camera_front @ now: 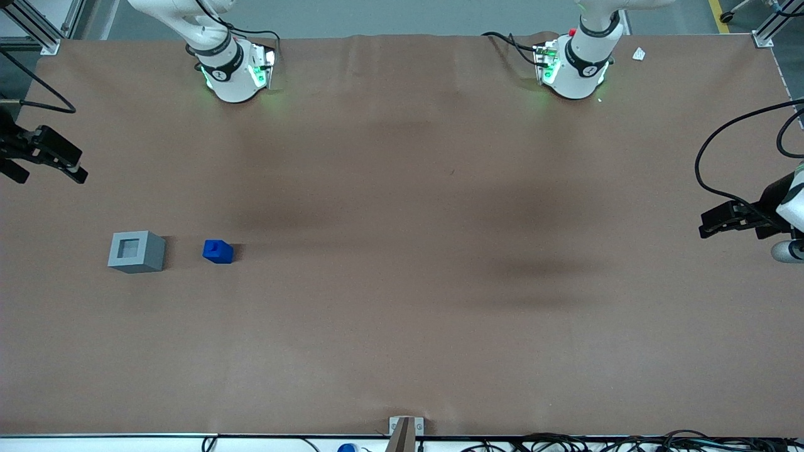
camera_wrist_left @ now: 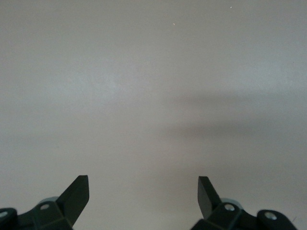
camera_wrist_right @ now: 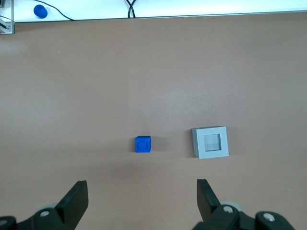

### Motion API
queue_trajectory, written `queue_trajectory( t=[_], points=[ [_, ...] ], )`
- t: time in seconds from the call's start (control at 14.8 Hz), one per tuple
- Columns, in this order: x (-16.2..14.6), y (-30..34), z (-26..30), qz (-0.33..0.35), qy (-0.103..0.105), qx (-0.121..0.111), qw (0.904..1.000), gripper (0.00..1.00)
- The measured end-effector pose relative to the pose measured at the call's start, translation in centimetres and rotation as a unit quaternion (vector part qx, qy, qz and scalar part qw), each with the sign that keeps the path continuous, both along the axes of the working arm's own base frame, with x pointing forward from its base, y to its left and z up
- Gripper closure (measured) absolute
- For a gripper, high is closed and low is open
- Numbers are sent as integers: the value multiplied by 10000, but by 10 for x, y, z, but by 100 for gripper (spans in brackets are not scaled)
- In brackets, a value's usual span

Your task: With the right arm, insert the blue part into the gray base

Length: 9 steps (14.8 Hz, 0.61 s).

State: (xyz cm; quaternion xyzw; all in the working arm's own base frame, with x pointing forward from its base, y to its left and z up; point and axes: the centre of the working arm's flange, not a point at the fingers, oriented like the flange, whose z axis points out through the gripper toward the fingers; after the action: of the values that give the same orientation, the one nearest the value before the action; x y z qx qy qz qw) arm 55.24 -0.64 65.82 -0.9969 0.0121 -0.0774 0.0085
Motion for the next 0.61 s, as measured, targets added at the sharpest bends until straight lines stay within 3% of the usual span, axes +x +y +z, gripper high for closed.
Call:
queue_trajectory(
  t=[0.4, 0.61],
  points=[
    [-1, 4, -1, 39, 74, -20, 10000, 0],
    [5, 13, -14, 122, 216, -26, 9997, 0]
  ],
)
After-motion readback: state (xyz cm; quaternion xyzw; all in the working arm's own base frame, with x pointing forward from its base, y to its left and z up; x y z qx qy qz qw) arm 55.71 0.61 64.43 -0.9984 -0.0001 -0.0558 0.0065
